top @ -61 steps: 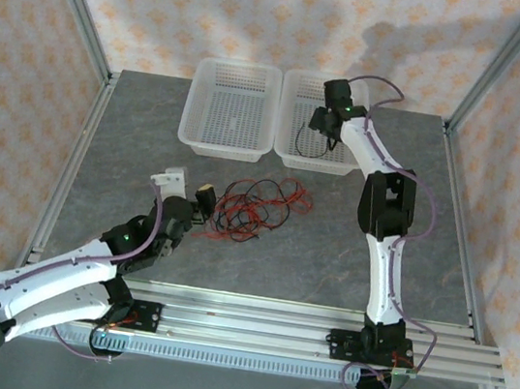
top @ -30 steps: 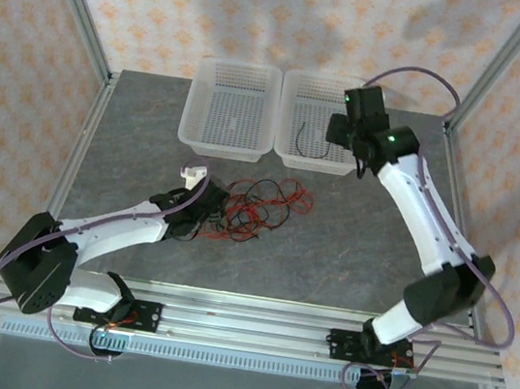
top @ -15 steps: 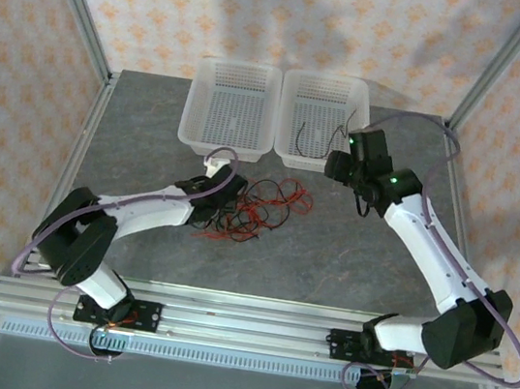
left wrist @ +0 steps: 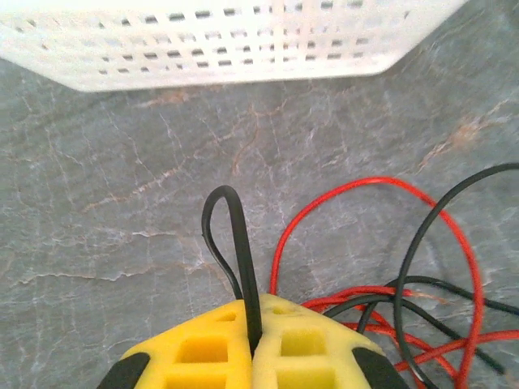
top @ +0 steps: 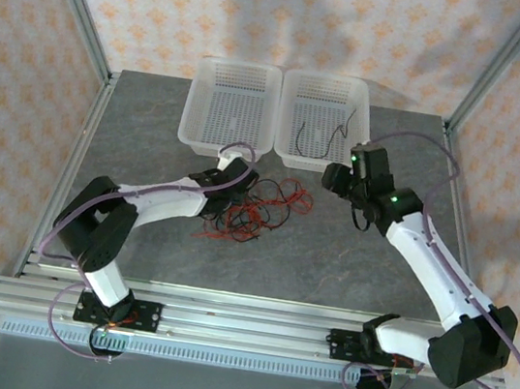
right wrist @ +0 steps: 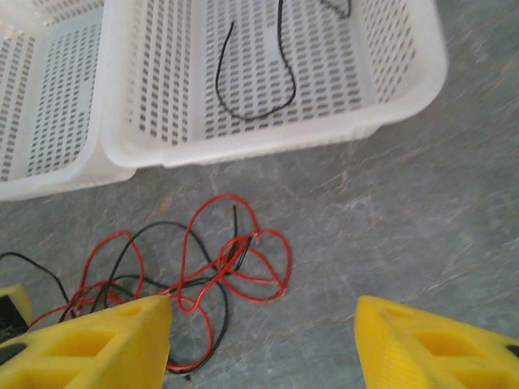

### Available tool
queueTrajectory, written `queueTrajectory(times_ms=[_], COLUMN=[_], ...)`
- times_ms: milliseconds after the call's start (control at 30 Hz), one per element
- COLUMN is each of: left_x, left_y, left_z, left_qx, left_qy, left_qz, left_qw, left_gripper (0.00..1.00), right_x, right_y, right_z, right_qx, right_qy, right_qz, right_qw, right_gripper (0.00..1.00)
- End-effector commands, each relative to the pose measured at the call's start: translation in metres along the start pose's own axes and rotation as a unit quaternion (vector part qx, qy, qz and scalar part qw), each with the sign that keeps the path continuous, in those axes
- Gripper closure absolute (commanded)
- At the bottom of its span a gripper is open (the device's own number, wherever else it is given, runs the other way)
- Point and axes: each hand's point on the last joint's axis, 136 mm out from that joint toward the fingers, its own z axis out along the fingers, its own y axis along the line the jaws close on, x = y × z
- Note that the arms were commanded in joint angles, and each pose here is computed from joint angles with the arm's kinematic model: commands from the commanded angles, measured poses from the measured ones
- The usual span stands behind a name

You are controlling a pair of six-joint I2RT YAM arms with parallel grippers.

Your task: Untangle the cables

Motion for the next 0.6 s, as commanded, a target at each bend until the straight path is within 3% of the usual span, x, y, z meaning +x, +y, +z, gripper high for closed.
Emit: queueTrajectory(times_ms=[0, 267, 567], left_x=[-0.046, -0.072, -0.087], left_y=[-0.003, -0.016, -0.028], left_z=[-0.036, -0.101, -0.147], left_qx=[0.029, 0.119, 0.187], left_qy=[-0.060, -0.093, -0.112], left_qz=[-0.034, -0.076, -0.097], left_qw=[0.997, 0.986, 0.971], left_gripper=[1.00, 1.00, 1.00], right_x=[0.018, 0.066, 0.088], right_y=[0.025, 0.094, 0.150], right_z=[0.009, 0.033, 0.063], right_qx=[-0.071, -0.254, -0.305], right_qy=[0.018, 0.068, 0.111], right_qz=[0.030, 0.106, 0.107], right_qw=[0.997, 0.959, 0.940], right_gripper=[0.40, 0.45, 0.48])
